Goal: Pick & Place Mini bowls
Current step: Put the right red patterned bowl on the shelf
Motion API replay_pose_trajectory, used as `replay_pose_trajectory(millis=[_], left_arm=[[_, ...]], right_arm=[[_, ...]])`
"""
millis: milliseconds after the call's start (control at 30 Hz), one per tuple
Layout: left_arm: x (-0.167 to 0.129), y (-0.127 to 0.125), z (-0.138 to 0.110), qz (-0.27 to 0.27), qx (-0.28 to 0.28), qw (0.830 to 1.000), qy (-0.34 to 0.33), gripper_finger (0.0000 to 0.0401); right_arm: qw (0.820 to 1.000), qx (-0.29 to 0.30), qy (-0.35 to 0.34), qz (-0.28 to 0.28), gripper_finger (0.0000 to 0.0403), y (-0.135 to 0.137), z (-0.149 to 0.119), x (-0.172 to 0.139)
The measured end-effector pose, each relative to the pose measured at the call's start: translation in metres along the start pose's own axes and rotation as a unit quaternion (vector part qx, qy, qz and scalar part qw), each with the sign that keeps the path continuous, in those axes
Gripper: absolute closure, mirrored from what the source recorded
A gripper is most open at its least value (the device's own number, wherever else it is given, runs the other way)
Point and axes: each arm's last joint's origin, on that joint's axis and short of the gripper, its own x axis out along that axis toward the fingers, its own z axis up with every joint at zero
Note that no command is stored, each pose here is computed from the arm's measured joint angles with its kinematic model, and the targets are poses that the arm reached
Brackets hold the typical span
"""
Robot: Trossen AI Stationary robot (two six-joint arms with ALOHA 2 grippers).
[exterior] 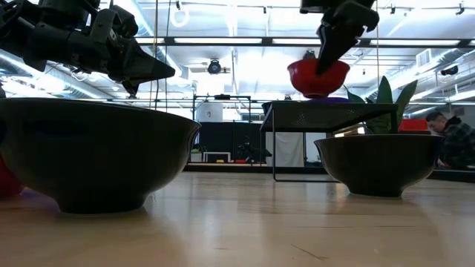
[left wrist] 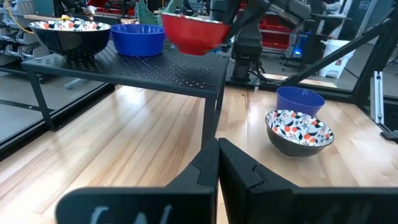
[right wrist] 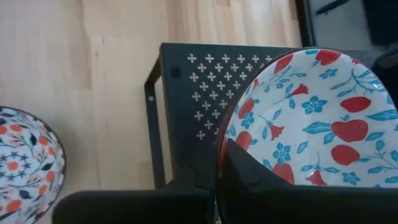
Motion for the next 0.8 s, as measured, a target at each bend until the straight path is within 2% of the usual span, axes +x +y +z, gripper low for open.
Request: replay_pose_trajectory(millis=[200,800], left_arm=[[0.0,0.0,0.0,0.0,0.0,1.0,0.0,0.0392],[0.0,0.0,0.0,0.0,0.0,1.0,0.0,0.0392]], right_arm=[[1.0,-0.001,0.007,0.028,0.0395,-0.003,0.0,0.005],[0.998,0.002,0.032,0.044,0.0382,-0.008,0.0,0.015]])
